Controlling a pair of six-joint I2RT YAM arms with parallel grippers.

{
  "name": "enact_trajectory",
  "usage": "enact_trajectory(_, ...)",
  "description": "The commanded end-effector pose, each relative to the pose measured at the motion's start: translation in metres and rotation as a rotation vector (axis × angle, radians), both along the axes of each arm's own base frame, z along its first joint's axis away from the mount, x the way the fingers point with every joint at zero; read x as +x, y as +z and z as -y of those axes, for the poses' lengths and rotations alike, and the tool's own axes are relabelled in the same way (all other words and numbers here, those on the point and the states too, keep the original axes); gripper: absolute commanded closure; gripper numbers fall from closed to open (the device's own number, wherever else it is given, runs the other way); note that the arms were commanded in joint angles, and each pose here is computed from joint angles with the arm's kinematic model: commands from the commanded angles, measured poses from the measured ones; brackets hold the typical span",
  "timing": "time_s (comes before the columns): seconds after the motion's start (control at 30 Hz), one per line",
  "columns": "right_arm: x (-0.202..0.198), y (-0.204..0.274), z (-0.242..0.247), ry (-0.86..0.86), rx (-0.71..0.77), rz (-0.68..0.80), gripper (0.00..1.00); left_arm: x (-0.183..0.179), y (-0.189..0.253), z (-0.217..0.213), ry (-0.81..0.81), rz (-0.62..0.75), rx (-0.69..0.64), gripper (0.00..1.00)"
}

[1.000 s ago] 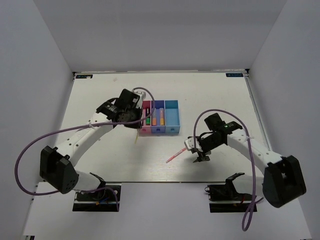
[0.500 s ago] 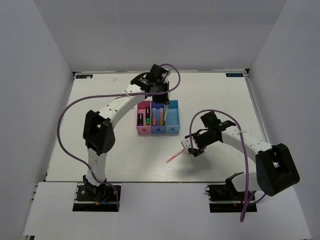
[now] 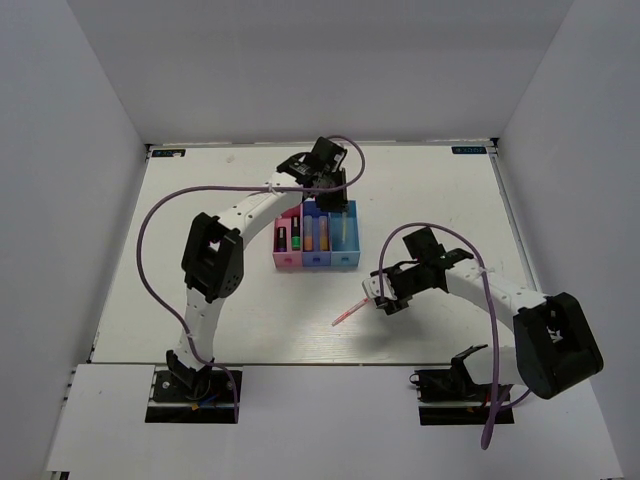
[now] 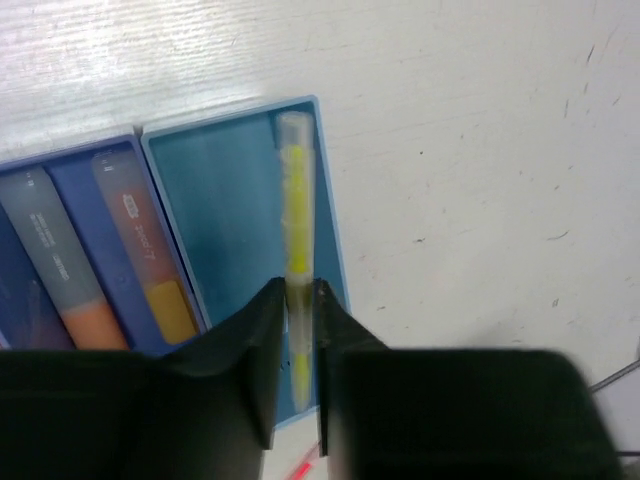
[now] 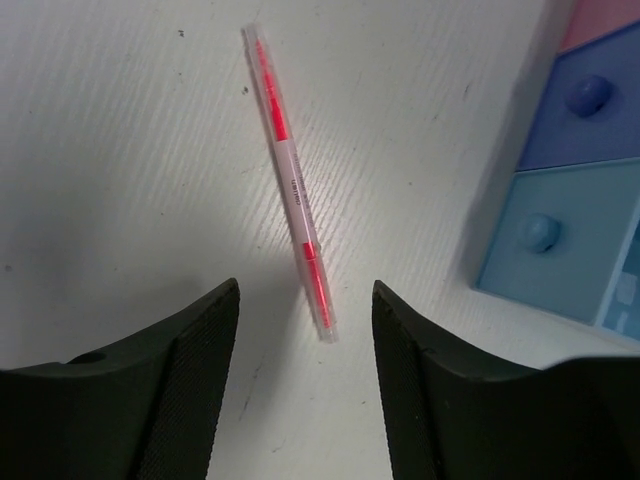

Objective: Sort the stationery into containers
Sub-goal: Place the pen in the storage box, then pick up the pen from the center of the board.

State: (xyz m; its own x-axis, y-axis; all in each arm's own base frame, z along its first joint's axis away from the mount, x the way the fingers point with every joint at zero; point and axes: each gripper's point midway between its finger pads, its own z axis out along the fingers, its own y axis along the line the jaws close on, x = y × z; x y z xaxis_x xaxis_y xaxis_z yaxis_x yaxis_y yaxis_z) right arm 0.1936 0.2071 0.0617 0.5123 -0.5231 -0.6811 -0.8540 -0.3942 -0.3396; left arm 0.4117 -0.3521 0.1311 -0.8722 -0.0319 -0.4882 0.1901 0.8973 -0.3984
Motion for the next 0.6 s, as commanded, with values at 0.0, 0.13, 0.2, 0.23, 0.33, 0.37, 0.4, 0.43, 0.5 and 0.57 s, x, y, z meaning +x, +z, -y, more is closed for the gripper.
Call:
enact_trajectory(0.0,0.002,0.0,-0.001,-0.014,0.01,0.014,0.4,0.002,0.005,0.01,0.01,0.026,-0.016,0.64)
enact_trajectory(0.13,0.007,0.0,0.0,-0.003,0.003,0.044,0.4,0.002,0.007,0.004,0.027,0.033,-0.002,0.46)
enact_trajectory(0.2,0.01,0.0,-0.002,0.007,0.001,0.052,0.4,0.001,0.013,0.003,0.024,0.043,0.001,0.44)
enact_trajectory(0.23,0.011,0.003,-0.003,0.012,0.002,0.052,0.42,0.001,0.019,0.002,0.022,0.052,-0.004,0.44)
enact_trajectory(0.33,0.02,0.005,-0.008,0.036,-0.004,0.058,0.44,-0.003,0.047,-0.003,0.01,0.101,-0.012,0.54)
enact_trajectory(0.37,0.021,0.005,-0.009,0.044,-0.009,0.052,0.44,-0.006,0.048,-0.007,0.008,0.106,-0.001,0.62)
enact_trajectory(0.4,0.02,-0.004,-0.009,0.059,-0.028,0.029,0.45,-0.008,0.053,-0.011,0.008,0.114,0.004,0.78)
enact_trajectory(0.43,0.028,0.003,-0.014,0.075,-0.021,0.051,0.45,-0.021,0.053,-0.02,0.001,0.109,0.024,0.83)
enact_trajectory(0.5,0.026,-0.004,-0.013,0.123,-0.049,0.032,0.45,-0.033,0.094,-0.039,0.006,0.208,0.024,0.86)
enact_trajectory(0.57,0.023,-0.003,-0.012,0.156,-0.075,0.009,0.46,-0.058,0.083,-0.064,-0.005,0.212,0.071,0.8)
